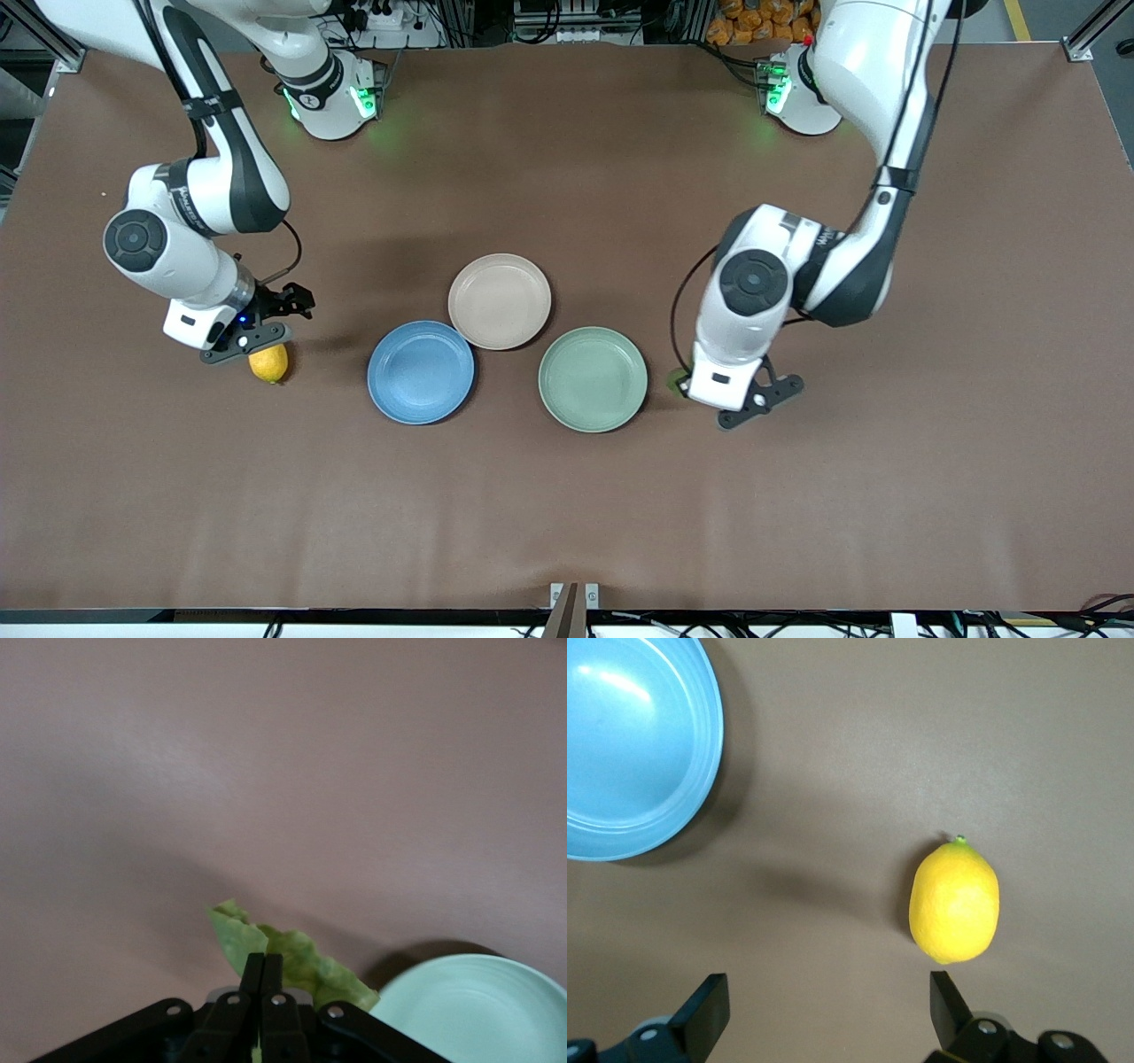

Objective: Pick lemon and lettuce from blue and beige plates
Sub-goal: 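Carry the lettuce beside the green plate and open the left gripper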

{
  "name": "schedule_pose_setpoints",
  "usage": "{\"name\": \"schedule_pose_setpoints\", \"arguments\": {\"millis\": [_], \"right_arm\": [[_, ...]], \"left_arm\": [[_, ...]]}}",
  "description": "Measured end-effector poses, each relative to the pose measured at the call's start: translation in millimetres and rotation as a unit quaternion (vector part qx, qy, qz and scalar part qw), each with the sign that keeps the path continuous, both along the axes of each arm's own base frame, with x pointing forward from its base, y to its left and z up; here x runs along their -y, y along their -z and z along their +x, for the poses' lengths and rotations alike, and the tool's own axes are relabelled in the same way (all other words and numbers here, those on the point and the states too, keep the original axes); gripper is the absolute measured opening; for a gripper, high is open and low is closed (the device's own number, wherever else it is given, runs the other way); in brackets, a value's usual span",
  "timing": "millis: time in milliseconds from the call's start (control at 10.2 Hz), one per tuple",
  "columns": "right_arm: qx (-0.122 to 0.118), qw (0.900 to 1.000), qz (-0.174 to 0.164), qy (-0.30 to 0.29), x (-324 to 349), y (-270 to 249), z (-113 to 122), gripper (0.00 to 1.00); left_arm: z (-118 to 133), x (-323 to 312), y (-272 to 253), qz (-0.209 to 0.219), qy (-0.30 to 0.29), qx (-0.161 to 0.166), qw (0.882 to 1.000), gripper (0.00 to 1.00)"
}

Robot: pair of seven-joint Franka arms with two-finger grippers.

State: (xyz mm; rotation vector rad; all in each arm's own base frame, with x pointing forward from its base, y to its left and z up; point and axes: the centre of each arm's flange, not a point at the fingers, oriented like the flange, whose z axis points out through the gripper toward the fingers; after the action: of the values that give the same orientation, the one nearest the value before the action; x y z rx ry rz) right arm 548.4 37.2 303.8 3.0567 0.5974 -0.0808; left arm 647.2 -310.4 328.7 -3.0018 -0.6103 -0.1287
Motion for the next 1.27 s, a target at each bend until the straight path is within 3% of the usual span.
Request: {"name": "schedule_pose_setpoints", "arguments": {"millis": [490,1273], "right_arm": [[0.005,1.000,-0.005,0.005,7.5,-13.1,-16.9,1.00],[0.016,0.999,-0.008,0.028,31.5,-29.3,-20.4,1.00]], "left_arm": [[24.9,-75.2,6.7,0.002,0.040,-0.035,0.999,0.02],[43.5,-168.8,11.2,-0.011,0.058,-0.076,0.995,0.02]]}}
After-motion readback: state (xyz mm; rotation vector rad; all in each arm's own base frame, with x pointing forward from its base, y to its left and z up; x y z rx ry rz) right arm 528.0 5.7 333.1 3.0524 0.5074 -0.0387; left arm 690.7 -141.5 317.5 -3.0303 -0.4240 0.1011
